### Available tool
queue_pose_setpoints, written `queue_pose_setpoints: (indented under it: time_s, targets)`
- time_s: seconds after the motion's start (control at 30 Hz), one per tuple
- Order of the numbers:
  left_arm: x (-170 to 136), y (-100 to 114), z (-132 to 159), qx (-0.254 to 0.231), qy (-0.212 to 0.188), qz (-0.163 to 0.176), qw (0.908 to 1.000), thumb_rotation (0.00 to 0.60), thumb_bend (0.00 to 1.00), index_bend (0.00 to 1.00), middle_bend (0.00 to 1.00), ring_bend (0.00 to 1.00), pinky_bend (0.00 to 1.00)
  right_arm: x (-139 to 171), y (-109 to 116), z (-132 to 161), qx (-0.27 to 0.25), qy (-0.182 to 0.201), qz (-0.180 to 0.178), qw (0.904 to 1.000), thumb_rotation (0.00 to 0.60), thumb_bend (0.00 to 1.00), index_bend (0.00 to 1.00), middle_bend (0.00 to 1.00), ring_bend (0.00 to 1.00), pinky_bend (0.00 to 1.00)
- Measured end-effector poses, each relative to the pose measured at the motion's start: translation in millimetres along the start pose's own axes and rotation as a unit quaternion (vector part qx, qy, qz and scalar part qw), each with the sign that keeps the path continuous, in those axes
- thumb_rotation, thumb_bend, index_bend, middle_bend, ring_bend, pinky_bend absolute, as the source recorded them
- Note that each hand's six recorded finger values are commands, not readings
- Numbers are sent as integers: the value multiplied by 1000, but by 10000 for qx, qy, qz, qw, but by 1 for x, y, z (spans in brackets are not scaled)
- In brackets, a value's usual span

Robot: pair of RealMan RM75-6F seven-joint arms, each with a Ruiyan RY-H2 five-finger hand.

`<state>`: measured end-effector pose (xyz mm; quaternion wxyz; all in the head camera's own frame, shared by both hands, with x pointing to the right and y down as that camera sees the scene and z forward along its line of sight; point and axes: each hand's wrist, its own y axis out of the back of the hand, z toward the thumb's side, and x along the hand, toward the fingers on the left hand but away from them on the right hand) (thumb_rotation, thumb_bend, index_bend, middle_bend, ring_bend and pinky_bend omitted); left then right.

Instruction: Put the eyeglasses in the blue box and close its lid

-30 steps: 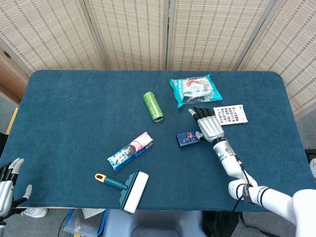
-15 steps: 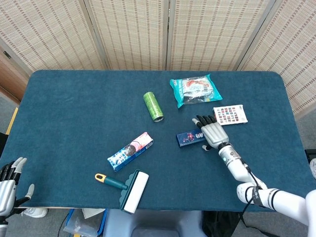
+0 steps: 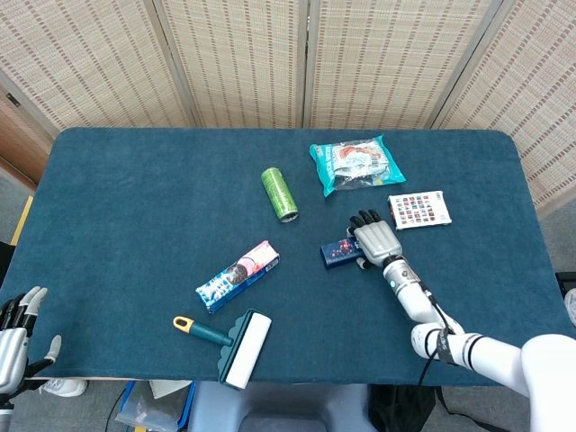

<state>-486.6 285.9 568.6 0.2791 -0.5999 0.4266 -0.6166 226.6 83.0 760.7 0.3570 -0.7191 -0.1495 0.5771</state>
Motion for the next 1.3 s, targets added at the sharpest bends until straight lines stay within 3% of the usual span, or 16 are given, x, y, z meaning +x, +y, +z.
queue_pose_setpoints:
  time_s: [0.13,0.2,0.3,0.37,0.67,0.8,1.0,1.3]
  targets:
    - [0,0,0,7,5,-1,10000,600,401,0,0,0,0,0,-1,0,-3,19,-25,10000,600,331,521,181,0,0]
    - [1,0,0,9,-1,7,10000,600,401,0,0,0,0,1,-1,0,1,34,-24,10000,600,289,419,151,0,0]
    - [2,0,1,10,-17,7,10000,600,401,0,0,0,0,4,0,0,-58,59,-21,10000,600,212,97,71,0,0]
    - [4,0,3,16,-42,7,10000,600,401,0,0,0,0,6,2,-1,-111,78,-39,9999,600,199,0,37,0,0]
    - [12,2,8,16,-134,50,9999,600,401,0,0,0,0,37,21,-15,-413,59,-467,9980,600,199,0,12,0,0]
    - [17,4,12,42,-180,115,9998,600,401,0,0,0,0,63,29,-30,-482,-121,-815,9954,600,236,0,52,0,0]
    - [23,8,20,63,-258,211,9994,600,401,0,0,0,0,123,34,-64,-584,-612,-1443,9859,600,257,52,97,0,0]
    - [30,11,34,89,-342,311,9989,600,401,0,0,0,0,235,17,-109,-663,-1386,-2084,9659,600,264,117,134,0,0]
